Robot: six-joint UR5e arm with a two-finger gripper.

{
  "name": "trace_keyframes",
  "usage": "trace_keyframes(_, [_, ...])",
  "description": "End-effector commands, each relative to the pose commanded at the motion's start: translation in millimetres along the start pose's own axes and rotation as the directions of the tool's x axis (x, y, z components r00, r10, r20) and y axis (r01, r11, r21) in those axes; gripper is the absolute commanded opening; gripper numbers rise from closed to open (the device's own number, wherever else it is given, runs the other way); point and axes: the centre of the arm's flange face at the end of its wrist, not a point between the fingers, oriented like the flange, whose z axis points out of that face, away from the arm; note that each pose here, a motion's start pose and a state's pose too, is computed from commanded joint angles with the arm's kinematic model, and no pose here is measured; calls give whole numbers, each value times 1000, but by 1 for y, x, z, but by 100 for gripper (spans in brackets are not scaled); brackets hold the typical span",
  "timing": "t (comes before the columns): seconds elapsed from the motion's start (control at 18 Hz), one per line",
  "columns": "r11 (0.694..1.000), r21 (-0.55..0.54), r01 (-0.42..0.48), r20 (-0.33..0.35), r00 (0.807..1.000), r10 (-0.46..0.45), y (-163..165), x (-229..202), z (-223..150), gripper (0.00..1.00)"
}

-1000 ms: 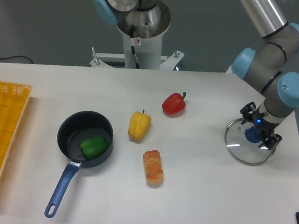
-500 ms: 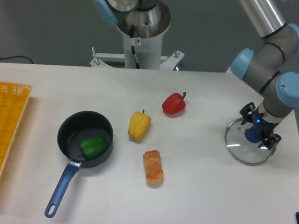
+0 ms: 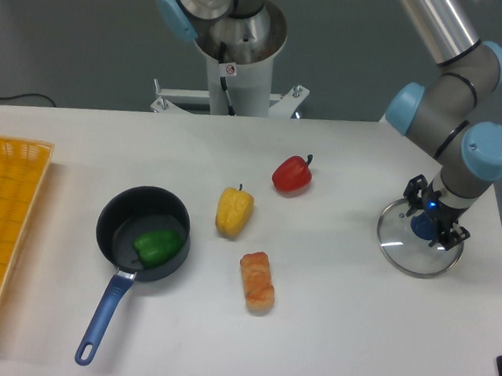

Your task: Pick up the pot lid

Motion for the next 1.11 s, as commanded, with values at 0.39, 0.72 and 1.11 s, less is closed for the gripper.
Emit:
trace_keyframes(0.39, [1000, 0, 0, 1, 1000, 0, 0, 0, -1, 63])
trace_keyframes(0.72, [1000, 0, 0, 0, 1000, 0, 0, 0, -1, 62])
trace_keyframes(1.11, [1000, -1, 0, 4, 1000, 0, 0, 0, -4, 58])
